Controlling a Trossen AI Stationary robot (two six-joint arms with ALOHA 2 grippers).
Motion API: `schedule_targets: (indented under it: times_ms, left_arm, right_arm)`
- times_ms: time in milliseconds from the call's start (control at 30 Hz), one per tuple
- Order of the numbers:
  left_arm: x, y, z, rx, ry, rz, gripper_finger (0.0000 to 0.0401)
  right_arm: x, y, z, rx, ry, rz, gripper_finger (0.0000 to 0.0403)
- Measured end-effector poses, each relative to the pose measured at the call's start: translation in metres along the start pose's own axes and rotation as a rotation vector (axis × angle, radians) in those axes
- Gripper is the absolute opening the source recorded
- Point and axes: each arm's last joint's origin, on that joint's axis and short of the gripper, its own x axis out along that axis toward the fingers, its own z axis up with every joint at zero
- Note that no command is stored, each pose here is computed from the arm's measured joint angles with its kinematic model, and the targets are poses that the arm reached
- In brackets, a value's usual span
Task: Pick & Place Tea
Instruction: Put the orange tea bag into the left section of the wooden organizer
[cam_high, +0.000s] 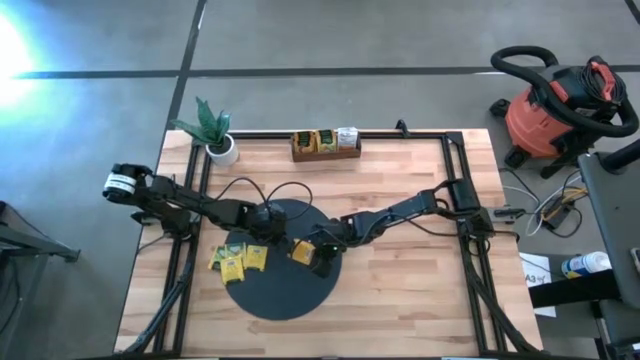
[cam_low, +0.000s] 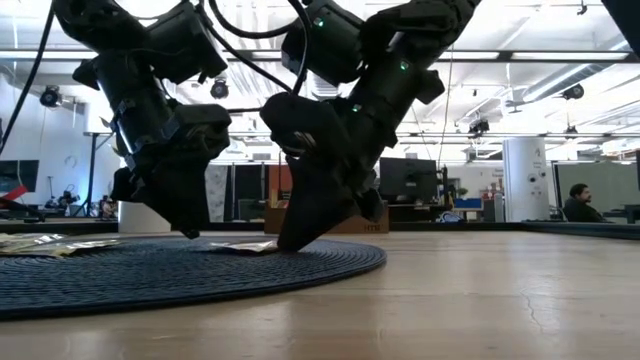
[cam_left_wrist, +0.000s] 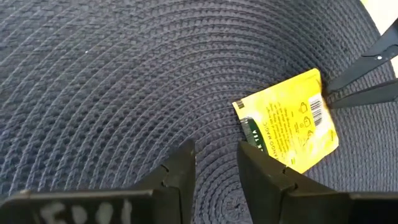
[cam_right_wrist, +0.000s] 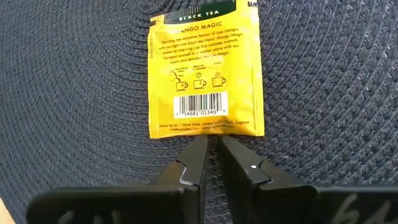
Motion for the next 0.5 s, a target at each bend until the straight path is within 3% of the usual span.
schedule_targets:
  times_ms: [267, 500]
  left_arm:
    - [0.000, 0.000, 0.000, -0.001, 0.004, -0.001, 0.0113]
    - [0.000, 0.000, 0.000, -0.001, 0.003, -0.002, 0.0113]
  right_arm:
    - [-0.011, 0.005, 0.004, 0.003, -0.006, 0.024, 0.0043]
    - [-0.037, 0.013, 0.018, -0.025, -0.129, 0.023, 0.0043]
